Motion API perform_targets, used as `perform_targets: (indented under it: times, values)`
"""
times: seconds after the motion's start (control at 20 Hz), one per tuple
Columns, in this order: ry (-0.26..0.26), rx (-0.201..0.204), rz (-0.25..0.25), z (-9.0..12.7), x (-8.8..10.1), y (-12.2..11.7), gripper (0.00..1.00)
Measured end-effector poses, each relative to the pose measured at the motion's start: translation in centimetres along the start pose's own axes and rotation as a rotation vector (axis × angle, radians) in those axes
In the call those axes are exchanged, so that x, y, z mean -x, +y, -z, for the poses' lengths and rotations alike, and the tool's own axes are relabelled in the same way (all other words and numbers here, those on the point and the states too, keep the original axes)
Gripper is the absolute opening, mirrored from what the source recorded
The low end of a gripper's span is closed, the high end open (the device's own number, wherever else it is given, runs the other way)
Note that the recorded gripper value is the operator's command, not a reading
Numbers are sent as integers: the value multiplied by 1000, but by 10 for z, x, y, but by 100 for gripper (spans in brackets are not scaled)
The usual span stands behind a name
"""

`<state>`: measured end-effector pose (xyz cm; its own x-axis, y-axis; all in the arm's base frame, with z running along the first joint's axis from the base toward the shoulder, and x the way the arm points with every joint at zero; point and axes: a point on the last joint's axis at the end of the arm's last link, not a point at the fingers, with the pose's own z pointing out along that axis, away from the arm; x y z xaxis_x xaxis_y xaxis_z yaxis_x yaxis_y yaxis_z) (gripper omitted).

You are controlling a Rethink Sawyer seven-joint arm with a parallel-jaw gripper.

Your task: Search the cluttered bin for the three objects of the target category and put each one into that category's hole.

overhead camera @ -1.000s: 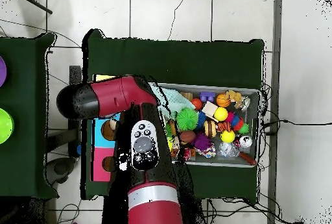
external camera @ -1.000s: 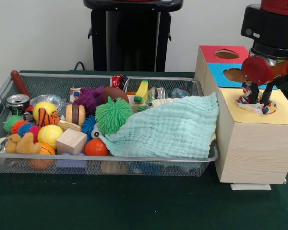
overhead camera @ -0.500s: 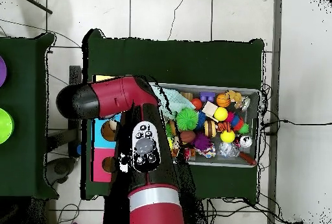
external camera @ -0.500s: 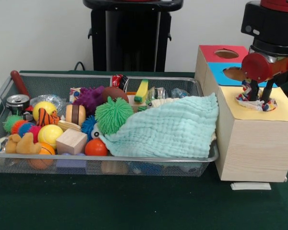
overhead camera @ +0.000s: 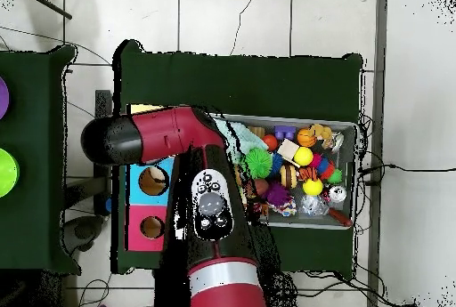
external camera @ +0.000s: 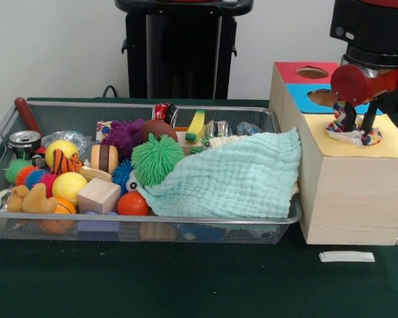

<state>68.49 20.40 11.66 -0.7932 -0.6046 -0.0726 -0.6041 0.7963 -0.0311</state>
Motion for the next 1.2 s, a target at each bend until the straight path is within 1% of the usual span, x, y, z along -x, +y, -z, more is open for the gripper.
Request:
perform_targets:
  times: [0.1,0.35,0.55,0.7,1.2]
  values:
    - [-6,16,-15,6,-6,-5,100]
    - [-8,33,-24,13,-11,-8,100]
    - [0,35,-20,16,-11,-7,100]
    - [0,32,-15,16,-11,-6,100]
    - [11,-7,36,11,-2,6,100]
